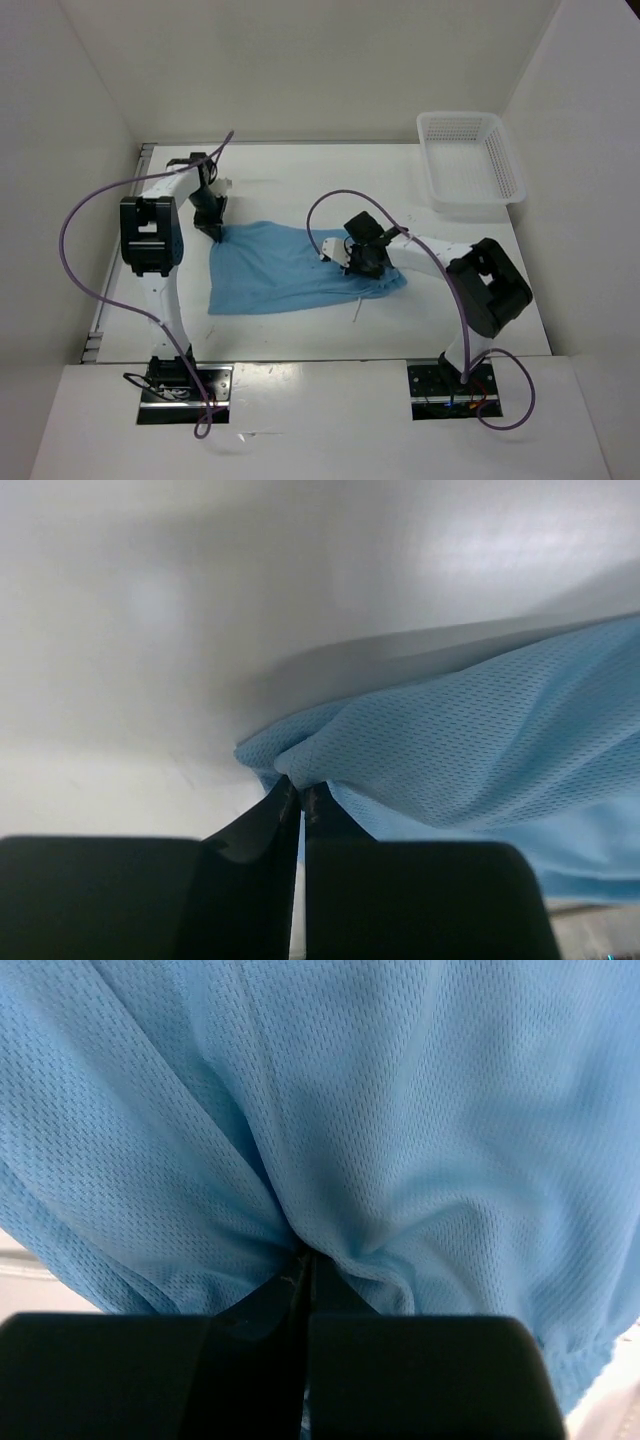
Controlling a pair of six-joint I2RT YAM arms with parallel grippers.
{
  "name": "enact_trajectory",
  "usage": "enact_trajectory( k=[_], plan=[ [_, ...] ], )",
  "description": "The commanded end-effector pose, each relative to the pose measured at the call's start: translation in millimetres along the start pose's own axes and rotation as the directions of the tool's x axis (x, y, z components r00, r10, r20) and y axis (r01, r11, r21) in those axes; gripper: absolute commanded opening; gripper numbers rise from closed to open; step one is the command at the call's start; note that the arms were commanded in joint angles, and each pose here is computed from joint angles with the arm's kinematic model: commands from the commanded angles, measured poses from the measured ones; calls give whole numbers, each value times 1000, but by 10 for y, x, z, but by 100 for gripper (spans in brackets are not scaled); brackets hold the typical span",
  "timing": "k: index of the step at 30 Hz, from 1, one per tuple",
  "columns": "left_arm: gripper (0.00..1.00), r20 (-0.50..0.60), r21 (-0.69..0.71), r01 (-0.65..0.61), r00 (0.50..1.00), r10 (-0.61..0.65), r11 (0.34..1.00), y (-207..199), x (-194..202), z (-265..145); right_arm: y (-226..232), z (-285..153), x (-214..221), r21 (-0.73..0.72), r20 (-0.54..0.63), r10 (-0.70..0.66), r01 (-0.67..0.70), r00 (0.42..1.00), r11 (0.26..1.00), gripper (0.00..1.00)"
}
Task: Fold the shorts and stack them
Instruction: Fold the shorts
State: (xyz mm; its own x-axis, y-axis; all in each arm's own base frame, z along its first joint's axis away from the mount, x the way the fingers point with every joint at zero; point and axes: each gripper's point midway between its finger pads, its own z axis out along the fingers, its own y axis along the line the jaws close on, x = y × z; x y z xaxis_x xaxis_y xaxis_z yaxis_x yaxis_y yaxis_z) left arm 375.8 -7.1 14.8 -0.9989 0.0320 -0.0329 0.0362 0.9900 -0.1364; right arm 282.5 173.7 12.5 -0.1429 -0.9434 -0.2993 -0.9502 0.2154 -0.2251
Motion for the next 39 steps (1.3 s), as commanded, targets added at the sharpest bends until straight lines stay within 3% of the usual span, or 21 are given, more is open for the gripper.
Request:
enact_trajectory(
  k=[1,3,6,9,10,11,13,16,17,20,21,25,29,31,39],
  plan=[
    [3,203,-45,-26,979,34,999,116,-807,49,-337,163,-154,85,24,-30,27,999,996,0],
    [2,291,-63,-31,956,48,998,130,-1145,-143,-541,187,-235,126,26,-19,15,999,992,0],
    [2,325,-93,-25,944,54,995,197,-1377,-129,-856,180,-403,181,58,7,-17,998,983,0],
    [9,382,-99,-28,922,64,995,191,-1591,-283,-1078,160,-615,215,94,51,-70,994,974,0],
    [20,404,-81,-38,912,67,996,145,-1650,-351,-1173,105,-717,229,115,61,-86,992,970,0],
    [50,397,-67,-43,916,66,997,120,-1629,-344,-1220,62,-783,237,140,97,-129,985,963,0],
    [67,428,-36,-61,901,71,997,23,-1614,-547,-1367,-128,-972,264,206,146,-199,967,944,6],
    [90,519,4,-70,853,58,998,26,-1582,-987,-1530,-552,-1255,246,350,287,-383,892,890,34],
    [91,580,27,-93,812,60,995,-31,-1571,-1307,-1593,-664,-1235,223,390,382,-488,838,844,35],
    [95,592,46,-86,805,43,995,-12,-1314,-1524,-1653,-965,-1146,168,447,518,-638,729,752,35],
    [95,541,59,-74,840,30,995,-15,-1133,-1364,-1647,-977,-970,120,444,607,-716,658,688,35],
    [95,388,60,-22,922,-3,998,25,-615,-1010,-1487,-775,-383,97,347,785,-852,514,515,40],
    [92,221,85,15,975,-34,996,12,-73,-555,-1197,-623,-88,70,258,859,-895,442,440,43],
    [92,188,100,21,981,-40,995,-9,32,-467,-1106,-606,-38,17,233,894,-920,383,390,44],
    [90,70,122,50,996,-59,991,-25,338,-159,-787,-503,-97,-121,152,915,-912,373,392,49]
  ],
)
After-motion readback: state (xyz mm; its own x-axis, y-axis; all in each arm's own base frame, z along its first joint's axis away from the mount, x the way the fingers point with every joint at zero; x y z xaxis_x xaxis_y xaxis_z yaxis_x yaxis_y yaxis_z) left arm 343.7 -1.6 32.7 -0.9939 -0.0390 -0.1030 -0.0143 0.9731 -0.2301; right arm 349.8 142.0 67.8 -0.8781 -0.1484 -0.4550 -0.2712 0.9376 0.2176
